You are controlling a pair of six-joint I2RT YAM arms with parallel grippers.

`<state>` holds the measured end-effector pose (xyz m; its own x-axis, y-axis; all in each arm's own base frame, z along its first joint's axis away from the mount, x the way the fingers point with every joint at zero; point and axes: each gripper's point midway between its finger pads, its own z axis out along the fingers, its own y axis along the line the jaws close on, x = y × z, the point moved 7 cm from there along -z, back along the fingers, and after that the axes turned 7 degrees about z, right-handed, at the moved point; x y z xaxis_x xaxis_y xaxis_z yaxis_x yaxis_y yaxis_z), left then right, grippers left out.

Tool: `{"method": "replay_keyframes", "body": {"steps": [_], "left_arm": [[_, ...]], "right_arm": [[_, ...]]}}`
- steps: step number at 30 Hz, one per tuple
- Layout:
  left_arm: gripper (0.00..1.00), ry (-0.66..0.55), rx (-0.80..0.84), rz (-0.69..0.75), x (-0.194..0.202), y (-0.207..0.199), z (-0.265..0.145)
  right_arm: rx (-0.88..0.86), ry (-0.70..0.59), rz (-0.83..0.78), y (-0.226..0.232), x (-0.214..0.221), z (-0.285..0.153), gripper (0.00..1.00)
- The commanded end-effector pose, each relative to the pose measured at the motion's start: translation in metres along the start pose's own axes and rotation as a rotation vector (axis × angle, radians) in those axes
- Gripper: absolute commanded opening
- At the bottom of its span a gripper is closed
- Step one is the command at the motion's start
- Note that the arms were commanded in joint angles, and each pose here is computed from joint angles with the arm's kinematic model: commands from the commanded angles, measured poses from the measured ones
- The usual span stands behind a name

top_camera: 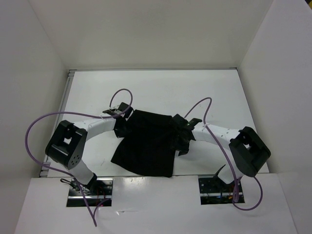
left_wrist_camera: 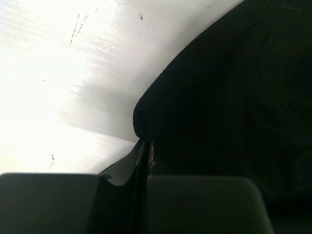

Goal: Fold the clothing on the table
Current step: Fold the skirt

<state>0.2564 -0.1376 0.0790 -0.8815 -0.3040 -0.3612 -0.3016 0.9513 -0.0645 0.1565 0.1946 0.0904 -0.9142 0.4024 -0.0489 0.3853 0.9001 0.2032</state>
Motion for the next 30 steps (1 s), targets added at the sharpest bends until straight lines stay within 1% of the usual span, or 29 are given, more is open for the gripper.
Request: {"method": "replay_keyframes", "body": {"steps": [1, 2, 3, 4, 5, 7, 8, 10, 12, 13, 14, 16, 19, 22, 23, 25, 26, 29, 30], "left_arm": [[0.02, 0.109, -0.018, 0.032, 0.023, 0.009, 0.009], [0.08, 0.101, -0.010, 0.030, 0.021, 0.008, 0.006], [0.23, 0.113, -0.007, 0.031, 0.025, 0.011, 0.003], [0.45, 0.117, -0.007, 0.026, 0.029, 0.011, 0.000], [0.78, 0.099, -0.016, 0.026, 0.027, 0.013, -0.004], [0.89, 0.085, -0.047, -0.014, 0.028, 0.021, -0.014], [0.89, 0.071, -0.073, -0.021, 0.027, 0.025, -0.017], [0.89, 0.097, -0.100, -0.027, 0.034, 0.032, -0.022], [0.86, 0.101, -0.105, -0.038, 0.038, 0.036, -0.024], [0.81, 0.114, -0.119, -0.034, 0.044, 0.041, -0.022], [0.79, 0.120, -0.126, -0.041, 0.045, 0.042, -0.022], [0.77, 0.130, -0.161, -0.053, 0.049, 0.047, -0.022], [0.77, 0.079, -0.150, -0.104, 0.040, 0.052, -0.033], [0.77, 0.019, -0.070, -0.155, 0.030, 0.055, -0.050], [0.77, -0.023, -0.028, -0.159, 0.026, 0.055, -0.061], [0.78, -0.059, 0.016, -0.181, 0.021, 0.056, -0.072], [0.79, -0.097, 0.048, -0.200, 0.017, 0.057, -0.082], [0.79, -0.105, 0.045, -0.221, 0.018, 0.064, -0.082], [0.79, -0.089, 0.030, -0.217, 0.019, 0.064, -0.077]], "right_arm": [[-0.021, -0.009, 0.015, 0.003, 0.002, -0.008, 0.50], [-0.038, -0.016, 0.015, 0.006, 0.001, -0.011, 0.50], [-0.038, -0.016, 0.015, 0.006, 0.001, -0.011, 0.50], [-0.055, -0.023, 0.014, 0.009, -0.001, -0.015, 0.50], [-0.065, -0.027, 0.013, 0.010, -0.001, -0.018, 0.50], [-0.075, -0.032, 0.013, 0.011, -0.001, -0.022, 0.50], [-0.075, -0.032, 0.013, 0.011, -0.001, -0.022, 0.50], [-0.075, -0.032, 0.013, 0.011, -0.001, -0.022, 0.50], [-0.065, -0.027, 0.023, 0.009, 0.000, -0.020, 0.50], [-0.065, -0.027, 0.023, 0.009, 0.000, -0.020, 0.50], [-0.065, -0.027, 0.023, 0.009, 0.000, -0.020, 0.50], [-0.055, -0.023, 0.023, 0.006, 0.001, -0.018, 0.50], [-0.067, -0.018, 0.022, 0.006, 0.002, -0.020, 0.50], [-0.059, -0.015, 0.023, 0.003, 0.004, -0.020, 0.50], [-0.059, -0.015, 0.023, 0.003, 0.004, -0.020, 0.50], [-0.059, -0.012, 0.014, 0.003, 0.006, -0.020, 0.50], [-0.059, -0.012, 0.014, 0.003, 0.006, -0.020, 0.50], [-0.059, -0.012, 0.014, 0.003, 0.006, -0.020, 0.50], [-0.059, -0.012, 0.014, 0.003, 0.006, -0.020, 0.50]]}}
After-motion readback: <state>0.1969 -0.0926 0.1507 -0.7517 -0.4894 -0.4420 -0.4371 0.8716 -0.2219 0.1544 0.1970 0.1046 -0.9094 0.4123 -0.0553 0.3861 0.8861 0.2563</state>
